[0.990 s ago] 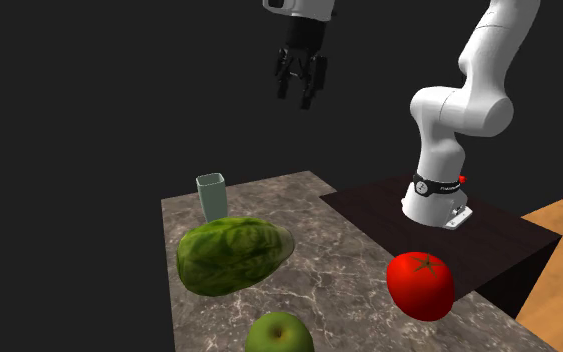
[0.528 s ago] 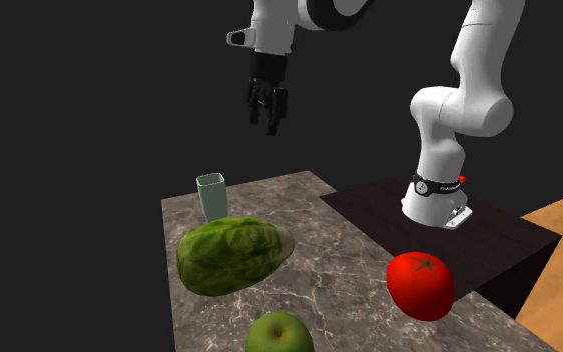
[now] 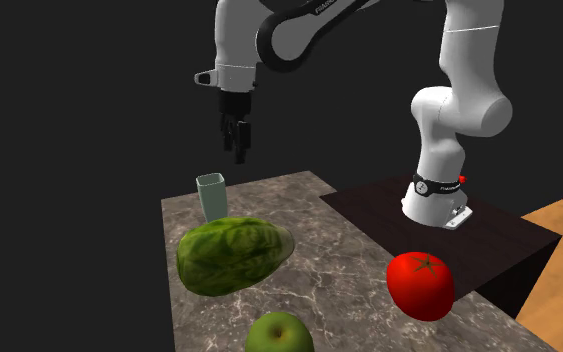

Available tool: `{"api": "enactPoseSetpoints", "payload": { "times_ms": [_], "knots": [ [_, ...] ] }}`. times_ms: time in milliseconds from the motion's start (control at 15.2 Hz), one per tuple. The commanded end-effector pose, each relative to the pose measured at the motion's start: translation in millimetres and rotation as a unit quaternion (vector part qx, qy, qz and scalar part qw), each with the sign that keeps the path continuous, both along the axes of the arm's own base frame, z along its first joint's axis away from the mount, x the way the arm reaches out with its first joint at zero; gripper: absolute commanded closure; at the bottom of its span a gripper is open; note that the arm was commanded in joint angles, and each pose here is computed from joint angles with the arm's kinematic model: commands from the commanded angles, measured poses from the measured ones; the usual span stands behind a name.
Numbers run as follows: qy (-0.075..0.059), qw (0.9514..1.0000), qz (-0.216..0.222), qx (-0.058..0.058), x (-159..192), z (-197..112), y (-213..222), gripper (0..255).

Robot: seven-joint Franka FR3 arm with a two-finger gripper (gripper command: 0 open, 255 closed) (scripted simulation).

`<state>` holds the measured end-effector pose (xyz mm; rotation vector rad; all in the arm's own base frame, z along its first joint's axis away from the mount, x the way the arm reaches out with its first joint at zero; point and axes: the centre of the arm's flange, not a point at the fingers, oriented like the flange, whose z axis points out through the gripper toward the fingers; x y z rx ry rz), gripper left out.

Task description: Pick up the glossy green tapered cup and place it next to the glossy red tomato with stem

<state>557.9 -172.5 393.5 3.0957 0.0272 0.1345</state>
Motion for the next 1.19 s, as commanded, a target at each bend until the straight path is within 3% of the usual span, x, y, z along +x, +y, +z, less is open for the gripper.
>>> {"api": "enactPoseSetpoints", "payload": {
  "times_ms": [0, 330, 858, 1122],
  "knots": [
    [0.003, 1.0, -0.005, 0.004, 15.5, -17.4, -10.8, 0],
    [0.012, 0.9997, -0.016, 0.014, 53.0, -64.9, -42.9, 0],
    [0.012, 0.9997, -0.017, 0.014, 56.0, -105.3, -44.0, 0],
    [0.012, 0.9997, -0.017, 0.014, 56.0, -105.3, -44.0, 0]
  ]
}}
